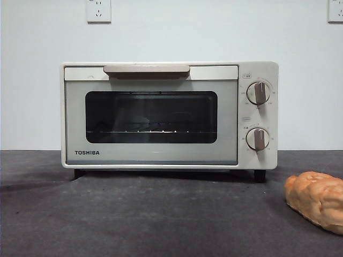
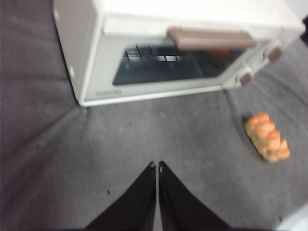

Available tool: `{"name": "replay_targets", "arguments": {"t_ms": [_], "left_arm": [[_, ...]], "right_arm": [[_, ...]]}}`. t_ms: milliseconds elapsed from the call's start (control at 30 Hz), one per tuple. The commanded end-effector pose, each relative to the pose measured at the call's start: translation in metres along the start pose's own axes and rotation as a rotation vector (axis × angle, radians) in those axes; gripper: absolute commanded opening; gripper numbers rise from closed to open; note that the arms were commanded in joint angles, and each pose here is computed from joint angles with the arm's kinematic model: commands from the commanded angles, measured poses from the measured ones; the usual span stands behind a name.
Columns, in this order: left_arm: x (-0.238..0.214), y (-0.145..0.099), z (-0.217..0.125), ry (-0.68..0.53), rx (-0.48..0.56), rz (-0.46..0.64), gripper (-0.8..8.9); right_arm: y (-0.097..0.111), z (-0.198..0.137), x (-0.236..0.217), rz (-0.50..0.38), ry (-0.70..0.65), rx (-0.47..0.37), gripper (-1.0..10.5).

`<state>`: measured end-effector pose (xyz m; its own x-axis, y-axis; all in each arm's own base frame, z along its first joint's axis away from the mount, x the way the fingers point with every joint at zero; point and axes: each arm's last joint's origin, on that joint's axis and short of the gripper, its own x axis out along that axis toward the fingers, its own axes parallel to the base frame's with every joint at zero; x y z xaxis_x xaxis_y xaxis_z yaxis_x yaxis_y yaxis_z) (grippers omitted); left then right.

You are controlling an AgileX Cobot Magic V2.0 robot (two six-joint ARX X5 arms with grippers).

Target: The left arm flap open the oven, the right arm pick bread and place it into oven, the left arm flap close the oven

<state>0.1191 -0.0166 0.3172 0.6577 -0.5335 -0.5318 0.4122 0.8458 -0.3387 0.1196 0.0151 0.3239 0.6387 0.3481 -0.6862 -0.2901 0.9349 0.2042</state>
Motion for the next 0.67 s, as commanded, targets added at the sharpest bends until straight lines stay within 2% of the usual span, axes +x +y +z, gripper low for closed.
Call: {"name": "replay_targets", "arguments": {"t_ms": [33,333,433,467,533,600,667], "left_arm": [[-0.0026,-0.0028,0.0049,-0.018,0.051,-0.013,0.16],[-0.0025,-0.003,0.0051,-0.019,0.053,-0.014,0.16],[-0.0025,-0.0029,0.0052,-0.02,0.051,-0.01,0.48],[-0.0025,-0.0028,0.0051,-0.019,0.048,-0.008,0.8],[-0.0025,-0.0026,0.0052,-0.02,0.045,-0.002,2.07],[-0.0025,-0.0026,0.0052,-0.02,0.045,0.001,3.65],[-0.0025,-0.0026,0.0051,-0.019,0.045,0.001,4.47]], "right_arm": [[0.0022,0.0039,-0.0009,0.013,0.001,-0.041,0.1],[0.0027,0.0044,-0.0007,0.014,-0.004,-0.041,0.3],[0.0027,0.0044,-0.0007,0.014,-0.004,-0.038,2.1],[0.0027,0.0044,-0.0007,0.014,-0.004,-0.035,2.8],[0.0027,0.0044,-0.0007,0.014,-0.004,-0.033,3.6],[0.0027,0.0044,-0.0007,0.014,-0.004,-0.025,3.8],[0.0027,0.0044,-0.0007,0.014,-0.003,-0.021,3.8]]}}
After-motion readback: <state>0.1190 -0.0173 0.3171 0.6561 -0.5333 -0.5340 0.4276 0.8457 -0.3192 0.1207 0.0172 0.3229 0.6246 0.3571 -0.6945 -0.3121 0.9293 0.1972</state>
